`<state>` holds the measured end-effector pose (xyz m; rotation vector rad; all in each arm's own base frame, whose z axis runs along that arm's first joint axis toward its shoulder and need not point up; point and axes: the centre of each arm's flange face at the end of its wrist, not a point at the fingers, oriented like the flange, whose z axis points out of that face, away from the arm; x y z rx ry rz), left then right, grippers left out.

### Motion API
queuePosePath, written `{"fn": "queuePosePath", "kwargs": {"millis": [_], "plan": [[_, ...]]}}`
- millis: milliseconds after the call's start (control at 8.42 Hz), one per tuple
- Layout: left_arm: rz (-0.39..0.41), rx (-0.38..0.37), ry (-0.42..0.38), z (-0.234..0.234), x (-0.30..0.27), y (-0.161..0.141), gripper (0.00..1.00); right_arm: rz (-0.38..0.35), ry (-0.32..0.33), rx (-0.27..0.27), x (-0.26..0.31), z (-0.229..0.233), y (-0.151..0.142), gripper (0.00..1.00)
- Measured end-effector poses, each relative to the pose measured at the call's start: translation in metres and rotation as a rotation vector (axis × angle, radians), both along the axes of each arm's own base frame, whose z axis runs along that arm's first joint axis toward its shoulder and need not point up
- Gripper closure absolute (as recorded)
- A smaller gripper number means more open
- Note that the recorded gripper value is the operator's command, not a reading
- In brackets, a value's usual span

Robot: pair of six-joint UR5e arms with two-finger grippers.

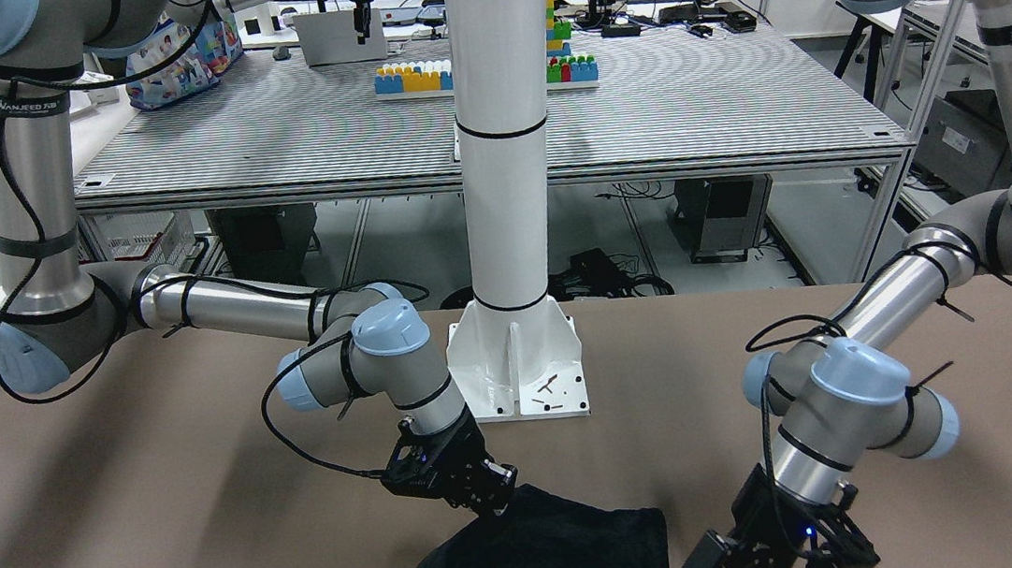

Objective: Fold clothes
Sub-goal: 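Move the left gripper to the shirt's other near corner and grasp it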

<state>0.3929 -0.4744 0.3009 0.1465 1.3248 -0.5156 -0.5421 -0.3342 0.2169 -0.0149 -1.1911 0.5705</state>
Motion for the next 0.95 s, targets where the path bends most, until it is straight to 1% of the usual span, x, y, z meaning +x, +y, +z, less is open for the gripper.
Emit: {"fn": "queuePosePath", "kwargs": {"millis": [119, 238, 475, 713, 950], "plan": [[0.004, -0.028, 0.005, 0.002, 0.01, 0.037, 0.0, -0.003, 0.003, 0.01, 0.0, 0.0, 0.0, 1.0], [0.01, -0.042, 0.011, 0.007, 0.019, 0.064, 0.0, -0.006, 0.006, 0.019, 0.001, 0.0, 0.0, 1.0], [0.018, -0.031, 0.027, 0.034, 0.035, 0.111, 0.0, -0.009, 0.01, 0.032, 0.001, -0.001, -0.001, 1.0], [0.012, -0.023, 0.018, 0.053, 0.058, 0.148, 0.0, -0.011, 0.009, 0.036, 0.002, -0.002, 0.0, 1.0], [0.012, -0.017, 0.003, 0.061, 0.075, 0.17, 0.0, -0.011, 0.008, 0.036, 0.003, -0.004, 0.0, 1.0]]}}
